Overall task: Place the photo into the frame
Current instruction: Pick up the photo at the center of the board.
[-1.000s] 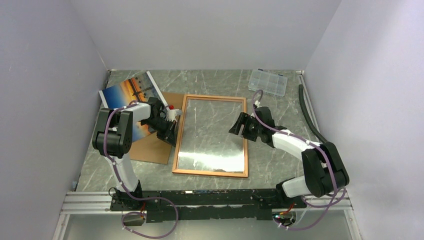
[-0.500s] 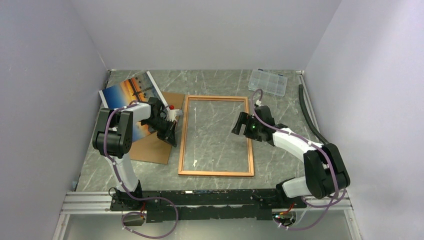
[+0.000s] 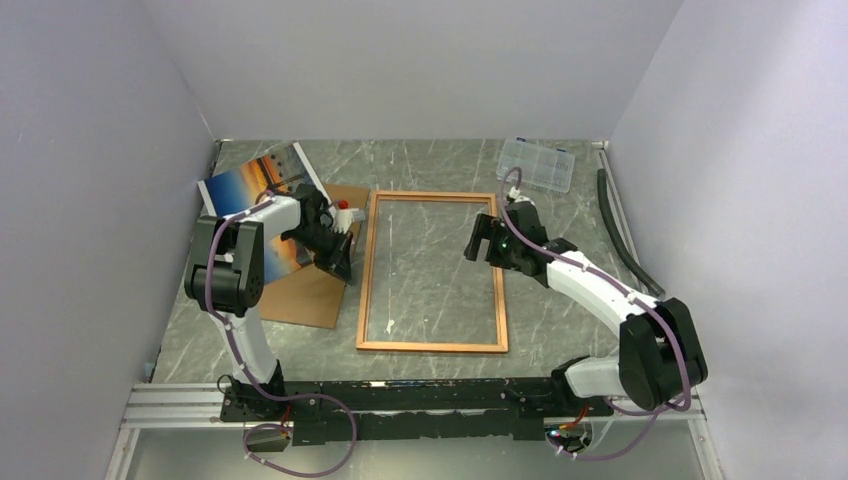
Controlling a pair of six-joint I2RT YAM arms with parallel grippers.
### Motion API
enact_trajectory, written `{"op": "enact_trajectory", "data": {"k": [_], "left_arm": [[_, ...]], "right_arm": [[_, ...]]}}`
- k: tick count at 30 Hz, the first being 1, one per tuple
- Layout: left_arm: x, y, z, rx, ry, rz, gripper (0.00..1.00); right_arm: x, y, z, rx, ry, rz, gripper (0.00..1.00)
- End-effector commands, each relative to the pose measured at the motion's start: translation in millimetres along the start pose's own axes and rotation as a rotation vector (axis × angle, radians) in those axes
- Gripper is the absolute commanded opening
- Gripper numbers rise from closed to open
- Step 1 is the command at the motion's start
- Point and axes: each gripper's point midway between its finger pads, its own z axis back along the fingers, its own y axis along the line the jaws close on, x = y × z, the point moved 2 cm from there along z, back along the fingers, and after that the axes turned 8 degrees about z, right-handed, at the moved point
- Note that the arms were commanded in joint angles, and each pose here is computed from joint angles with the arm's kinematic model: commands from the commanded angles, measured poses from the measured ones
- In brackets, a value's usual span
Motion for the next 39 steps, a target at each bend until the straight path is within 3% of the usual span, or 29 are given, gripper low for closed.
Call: {"op": "enact_trajectory", "data": {"k": [1,5,13,17,23,39], "left_arm": [[32,-31,52,-0.022,-0.112,-0.08,0.09],[45,-24,113,0.028,-0.201,-0.061,0.29],[8,85,213,0.434,-0.319,0.138,0.74],[-20,136,236,0.553,-0.349,0.263,0.76],[-48,188,237,0.653,-0.339,0.35,0.72],[-56,202,183,0.544,-0.323,0.37,0.69]], "right_arm": [[37,39,20,0.016,-0.114,0.075,0.98],[52,100,20,0.085,-0.131,0.14,0.98],[71,237,-23,0.291,-0.102,0.264,0.97],[65,282,-60,0.381,-0.051,0.295,0.93],[42,320,-108,0.433,0.029,0.302,0.88],[0,297,-158,0.308,0.115,0.278,0.86]]}}
